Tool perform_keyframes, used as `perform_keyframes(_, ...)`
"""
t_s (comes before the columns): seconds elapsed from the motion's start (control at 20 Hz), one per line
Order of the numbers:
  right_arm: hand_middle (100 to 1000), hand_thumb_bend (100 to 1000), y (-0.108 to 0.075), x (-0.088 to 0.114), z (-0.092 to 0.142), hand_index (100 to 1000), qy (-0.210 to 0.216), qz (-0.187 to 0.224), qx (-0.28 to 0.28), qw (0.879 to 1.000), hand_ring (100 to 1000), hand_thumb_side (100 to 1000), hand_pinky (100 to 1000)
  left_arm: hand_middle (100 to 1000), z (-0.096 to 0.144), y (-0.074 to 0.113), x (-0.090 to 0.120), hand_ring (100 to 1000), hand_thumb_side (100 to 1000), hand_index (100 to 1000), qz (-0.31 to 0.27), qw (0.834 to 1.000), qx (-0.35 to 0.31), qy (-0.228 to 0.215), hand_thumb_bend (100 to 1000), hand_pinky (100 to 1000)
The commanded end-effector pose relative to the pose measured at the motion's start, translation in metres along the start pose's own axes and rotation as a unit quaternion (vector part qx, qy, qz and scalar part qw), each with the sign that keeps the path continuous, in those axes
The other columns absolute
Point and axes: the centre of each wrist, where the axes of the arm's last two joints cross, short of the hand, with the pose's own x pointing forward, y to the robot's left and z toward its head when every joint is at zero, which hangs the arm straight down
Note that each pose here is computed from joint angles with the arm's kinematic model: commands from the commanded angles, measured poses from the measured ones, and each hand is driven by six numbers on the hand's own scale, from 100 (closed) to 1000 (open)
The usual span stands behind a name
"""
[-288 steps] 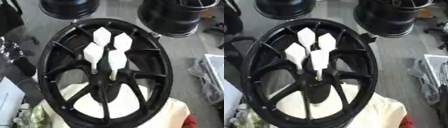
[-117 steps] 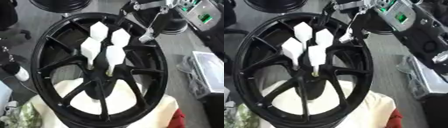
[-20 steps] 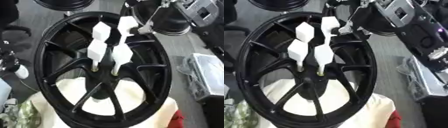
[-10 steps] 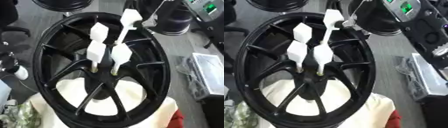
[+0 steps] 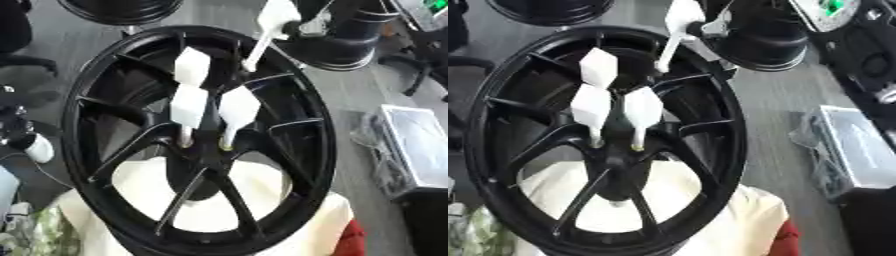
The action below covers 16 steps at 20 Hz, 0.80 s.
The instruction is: Pull the pin out of the wheel hub.
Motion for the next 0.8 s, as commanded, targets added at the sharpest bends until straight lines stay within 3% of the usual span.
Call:
perform_keyframes(0.05, 203, 247, -0.023, -0.012, 0.039, 403, 0.055, 0.015, -0.04, 0.998, 474, 269, 715, 1000, 0.001, 0.004, 0.005, 1000, 818, 808, -0.015, 1.0, 0.001, 0.0, 100, 768)
perform_keyframes(0.4, 204, 275, -0.024, -0.035, 0.129, 404, 0.171, 0.012, -0.108, 0.979, 477, 289, 726, 1000, 0.007, 0.006, 0.005, 1000, 818, 808, -0.023, 1.0, 0.009, 0.007, 100, 769)
perform_keyframes(0.65, 208, 275, 0.002, -0.05, 0.206, 411, 0.279, 0.0, -0.162, 0.946, 474, 270, 724, 1000, 0.013, 0.008, 0.005, 1000, 819, 808, -0.028, 0.999, 0.022, 0.009, 100, 769)
perform_keyframes(0.8, 201, 253, 0.032, -0.055, 0.242, 411, 0.325, -0.006, -0.238, 0.915, 460, 189, 702, 1000, 0.017, 0.01, 0.006, 1000, 816, 808, -0.033, 0.999, 0.033, 0.009, 100, 769)
